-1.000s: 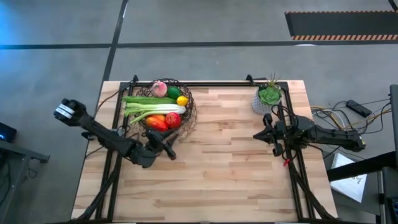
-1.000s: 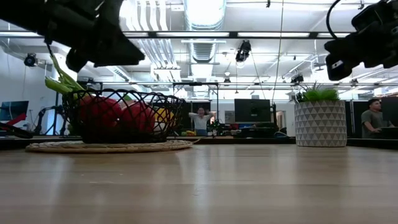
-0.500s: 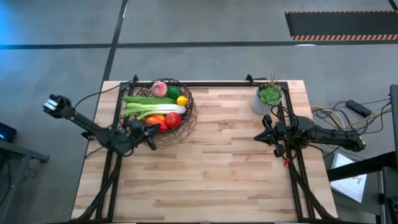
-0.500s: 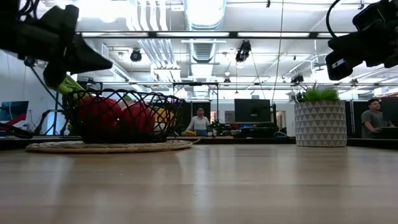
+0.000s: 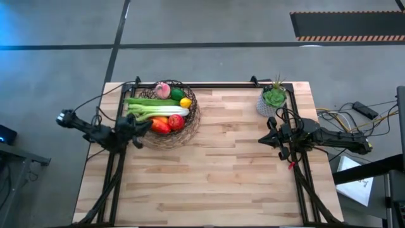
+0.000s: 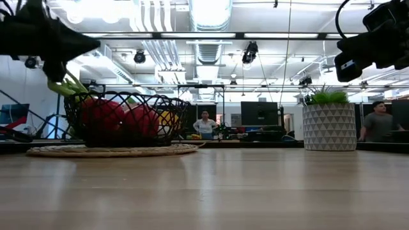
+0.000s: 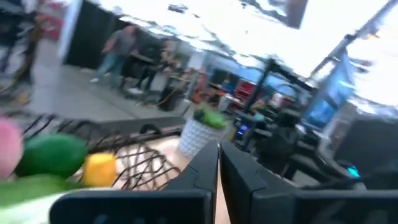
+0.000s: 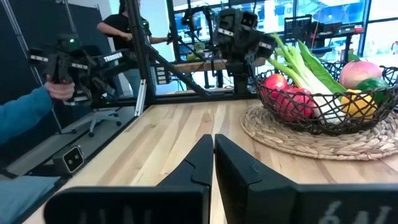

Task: Build produce basket
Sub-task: Return to Home Position

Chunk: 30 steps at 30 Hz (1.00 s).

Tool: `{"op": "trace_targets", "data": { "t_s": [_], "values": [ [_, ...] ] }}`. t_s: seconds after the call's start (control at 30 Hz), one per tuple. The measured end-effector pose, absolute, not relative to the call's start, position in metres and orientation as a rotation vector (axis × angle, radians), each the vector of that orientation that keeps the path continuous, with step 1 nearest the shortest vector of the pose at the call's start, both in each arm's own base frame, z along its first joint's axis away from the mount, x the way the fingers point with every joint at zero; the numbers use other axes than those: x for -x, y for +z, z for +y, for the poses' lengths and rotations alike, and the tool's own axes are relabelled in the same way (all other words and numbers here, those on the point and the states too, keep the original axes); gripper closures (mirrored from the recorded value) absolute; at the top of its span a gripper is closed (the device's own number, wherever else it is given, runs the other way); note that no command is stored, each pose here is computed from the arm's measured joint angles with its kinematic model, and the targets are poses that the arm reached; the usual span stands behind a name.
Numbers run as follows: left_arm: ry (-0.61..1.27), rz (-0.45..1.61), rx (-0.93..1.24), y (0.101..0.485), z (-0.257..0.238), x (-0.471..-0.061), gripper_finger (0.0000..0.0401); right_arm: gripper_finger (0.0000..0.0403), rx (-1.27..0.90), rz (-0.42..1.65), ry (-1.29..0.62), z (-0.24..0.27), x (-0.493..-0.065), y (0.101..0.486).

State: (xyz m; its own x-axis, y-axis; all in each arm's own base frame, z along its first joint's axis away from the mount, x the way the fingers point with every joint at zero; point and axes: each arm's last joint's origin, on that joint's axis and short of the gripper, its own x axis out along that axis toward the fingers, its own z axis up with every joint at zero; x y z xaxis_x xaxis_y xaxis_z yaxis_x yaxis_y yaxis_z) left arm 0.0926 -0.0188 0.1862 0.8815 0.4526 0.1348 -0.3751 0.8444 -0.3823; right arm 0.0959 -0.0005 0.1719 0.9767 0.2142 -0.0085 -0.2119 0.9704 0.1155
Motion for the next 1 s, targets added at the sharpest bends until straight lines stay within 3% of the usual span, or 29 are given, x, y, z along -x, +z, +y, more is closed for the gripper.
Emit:
{"op": "trace_targets", "data": {
  "t_s": [0.13,1.0],
  "values": [
    [0.365,-0.282,0.314,0.193,-0.015,-0.086,0.0401,0.0394,-0.113,0.017,0.215,0.0,-0.096,0.172],
    [0.118,-0.083,0.122,0.174,0.001,-0.104,0.0401,0.0394,-0.108,0.005,0.227,0.0,-0.097,0.172]
  ]
}}
